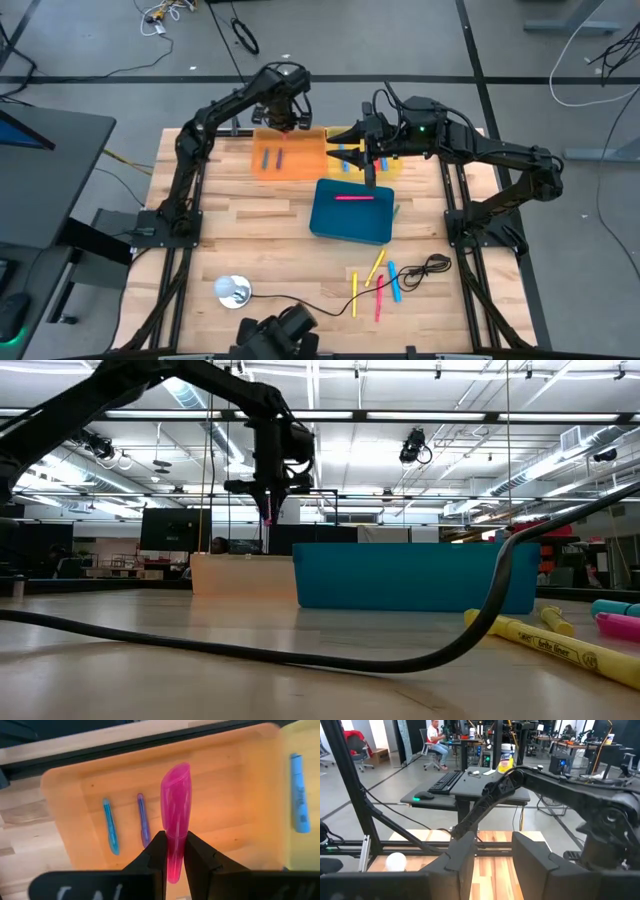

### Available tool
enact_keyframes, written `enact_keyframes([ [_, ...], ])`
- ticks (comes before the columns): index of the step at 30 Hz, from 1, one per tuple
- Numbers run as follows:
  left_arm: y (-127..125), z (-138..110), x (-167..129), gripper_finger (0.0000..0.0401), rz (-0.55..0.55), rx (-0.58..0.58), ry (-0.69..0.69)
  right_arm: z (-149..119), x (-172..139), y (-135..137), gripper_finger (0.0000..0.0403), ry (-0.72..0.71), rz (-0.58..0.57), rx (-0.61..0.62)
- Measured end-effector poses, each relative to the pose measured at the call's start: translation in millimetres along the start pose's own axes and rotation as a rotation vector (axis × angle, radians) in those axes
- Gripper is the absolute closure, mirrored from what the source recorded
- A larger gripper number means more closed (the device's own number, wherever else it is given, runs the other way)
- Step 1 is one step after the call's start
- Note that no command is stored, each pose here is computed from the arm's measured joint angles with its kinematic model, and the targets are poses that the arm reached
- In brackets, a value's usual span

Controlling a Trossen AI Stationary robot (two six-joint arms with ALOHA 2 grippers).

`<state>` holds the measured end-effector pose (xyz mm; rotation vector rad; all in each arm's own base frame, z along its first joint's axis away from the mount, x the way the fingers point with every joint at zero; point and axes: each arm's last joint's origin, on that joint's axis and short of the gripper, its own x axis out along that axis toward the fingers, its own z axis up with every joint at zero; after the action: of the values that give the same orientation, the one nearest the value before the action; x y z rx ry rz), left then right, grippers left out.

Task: Pick & Place Markers
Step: Put the small pink highlighter into the orange transparent bin

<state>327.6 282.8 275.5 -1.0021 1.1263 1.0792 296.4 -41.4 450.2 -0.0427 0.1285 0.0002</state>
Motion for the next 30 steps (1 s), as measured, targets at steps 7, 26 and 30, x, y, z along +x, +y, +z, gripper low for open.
enact_keyframes([
  [7, -7, 4, 28, 0.0357, 0.015, 0.005, 0.043, -2, 0, 0, 0.0270, 0.019, 0.001, -0.008],
  [26, -15, -17, 101, 0.0357, -0.013, 0.000, 0.114, -5, 0, 0, 0.0270, 0.050, 0.001, -0.026],
  [30, -11, -23, 115, 0.0357, -0.013, -0.019, 0.137, -7, 0, 0, 0.0270, 0.068, 0.002, -0.023],
])
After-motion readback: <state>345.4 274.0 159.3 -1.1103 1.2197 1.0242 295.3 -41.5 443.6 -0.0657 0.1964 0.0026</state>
